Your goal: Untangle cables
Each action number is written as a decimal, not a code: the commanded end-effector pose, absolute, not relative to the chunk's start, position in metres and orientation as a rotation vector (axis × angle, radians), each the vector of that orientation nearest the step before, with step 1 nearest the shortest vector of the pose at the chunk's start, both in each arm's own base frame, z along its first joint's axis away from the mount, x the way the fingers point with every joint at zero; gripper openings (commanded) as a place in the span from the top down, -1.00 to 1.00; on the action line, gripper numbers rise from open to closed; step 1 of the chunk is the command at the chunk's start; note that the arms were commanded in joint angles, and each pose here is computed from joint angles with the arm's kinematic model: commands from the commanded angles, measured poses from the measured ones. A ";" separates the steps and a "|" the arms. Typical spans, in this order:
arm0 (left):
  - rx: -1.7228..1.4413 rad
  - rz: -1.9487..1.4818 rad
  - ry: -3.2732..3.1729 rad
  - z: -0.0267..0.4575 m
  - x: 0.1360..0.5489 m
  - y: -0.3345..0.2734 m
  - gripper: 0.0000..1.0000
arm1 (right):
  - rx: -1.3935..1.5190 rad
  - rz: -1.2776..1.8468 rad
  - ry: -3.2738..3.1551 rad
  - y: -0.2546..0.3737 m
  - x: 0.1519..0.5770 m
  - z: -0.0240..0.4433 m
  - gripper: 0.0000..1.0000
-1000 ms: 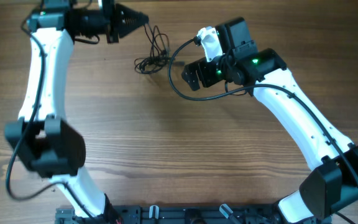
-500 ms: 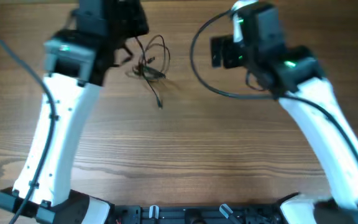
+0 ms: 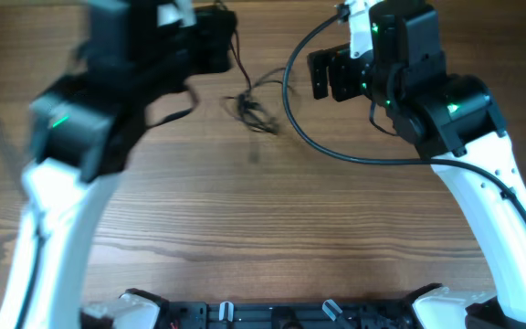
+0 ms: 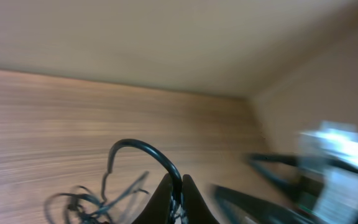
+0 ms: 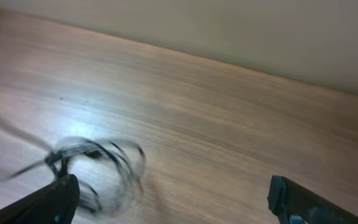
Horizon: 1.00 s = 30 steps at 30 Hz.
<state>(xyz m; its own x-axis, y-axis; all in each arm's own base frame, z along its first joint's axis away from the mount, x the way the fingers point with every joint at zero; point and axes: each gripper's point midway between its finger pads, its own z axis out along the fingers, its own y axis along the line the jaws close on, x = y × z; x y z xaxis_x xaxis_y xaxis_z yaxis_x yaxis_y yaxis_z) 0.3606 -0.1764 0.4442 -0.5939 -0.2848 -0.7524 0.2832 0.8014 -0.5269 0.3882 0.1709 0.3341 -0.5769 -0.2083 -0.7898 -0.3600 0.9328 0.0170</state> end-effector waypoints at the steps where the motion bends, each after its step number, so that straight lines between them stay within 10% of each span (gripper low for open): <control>1: 0.106 -1.118 1.954 0.501 0.293 -0.169 0.92 | -0.815 0.376 2.048 0.213 0.374 0.341 -1.00; 13: 0.031 -1.191 1.899 0.520 0.277 -0.130 0.92 | -0.940 0.628 1.932 0.248 0.356 0.354 -0.99; 30: -0.212 -1.467 1.824 0.548 0.311 -0.122 0.92 | -0.212 1.066 2.316 0.268 0.385 0.317 -0.98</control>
<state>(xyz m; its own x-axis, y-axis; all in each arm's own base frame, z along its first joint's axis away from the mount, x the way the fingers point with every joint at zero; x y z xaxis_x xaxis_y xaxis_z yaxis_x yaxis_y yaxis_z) 0.3167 -0.1243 0.5410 -0.6858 -0.5600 -0.4648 0.3190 0.3427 -0.8836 0.3852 0.2635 0.3210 -0.7954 0.0699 -0.6021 -0.3982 0.6886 0.6060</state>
